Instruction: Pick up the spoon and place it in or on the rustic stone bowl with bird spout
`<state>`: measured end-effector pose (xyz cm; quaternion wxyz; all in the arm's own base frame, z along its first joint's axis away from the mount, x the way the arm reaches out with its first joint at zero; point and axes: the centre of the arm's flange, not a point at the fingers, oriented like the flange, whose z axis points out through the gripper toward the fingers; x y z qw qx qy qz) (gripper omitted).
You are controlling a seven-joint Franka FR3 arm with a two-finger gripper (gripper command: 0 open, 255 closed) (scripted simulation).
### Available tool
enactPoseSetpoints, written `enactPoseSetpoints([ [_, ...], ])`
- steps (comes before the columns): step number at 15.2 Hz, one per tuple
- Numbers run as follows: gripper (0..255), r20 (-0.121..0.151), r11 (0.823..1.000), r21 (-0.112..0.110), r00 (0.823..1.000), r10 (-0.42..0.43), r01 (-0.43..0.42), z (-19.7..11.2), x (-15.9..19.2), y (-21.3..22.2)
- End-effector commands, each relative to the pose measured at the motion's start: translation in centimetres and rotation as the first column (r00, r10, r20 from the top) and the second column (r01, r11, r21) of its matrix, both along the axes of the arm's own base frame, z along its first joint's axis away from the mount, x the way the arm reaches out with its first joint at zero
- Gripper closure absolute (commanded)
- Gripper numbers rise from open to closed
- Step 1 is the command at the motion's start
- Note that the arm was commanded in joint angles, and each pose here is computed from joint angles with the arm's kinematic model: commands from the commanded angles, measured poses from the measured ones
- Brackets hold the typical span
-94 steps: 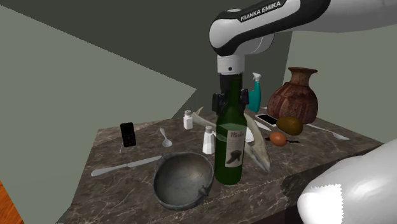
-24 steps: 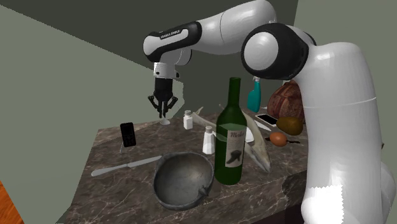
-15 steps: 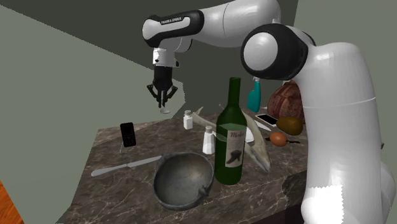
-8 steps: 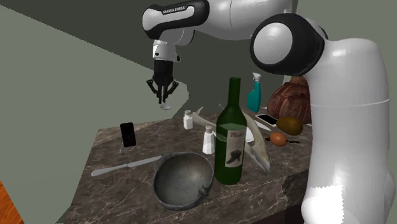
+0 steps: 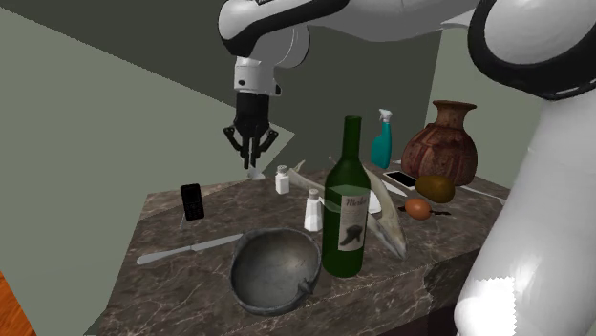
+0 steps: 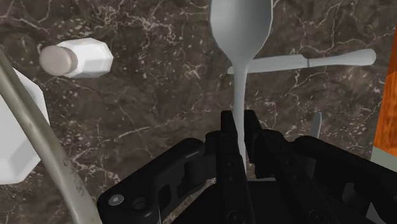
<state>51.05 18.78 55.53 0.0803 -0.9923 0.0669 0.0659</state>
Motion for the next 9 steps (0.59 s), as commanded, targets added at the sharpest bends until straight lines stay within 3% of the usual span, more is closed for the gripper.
enactPoseSetpoints([
  [1, 255, 0.000, 1.000, 0.000, 1.000, -0.001, 0.001, 0.1, -2.6, 0.5],
  [9, 255, 0.000, 1.000, 0.000, 1.000, -0.001, 0.001, 0.5, -13.0, 2.2],
])
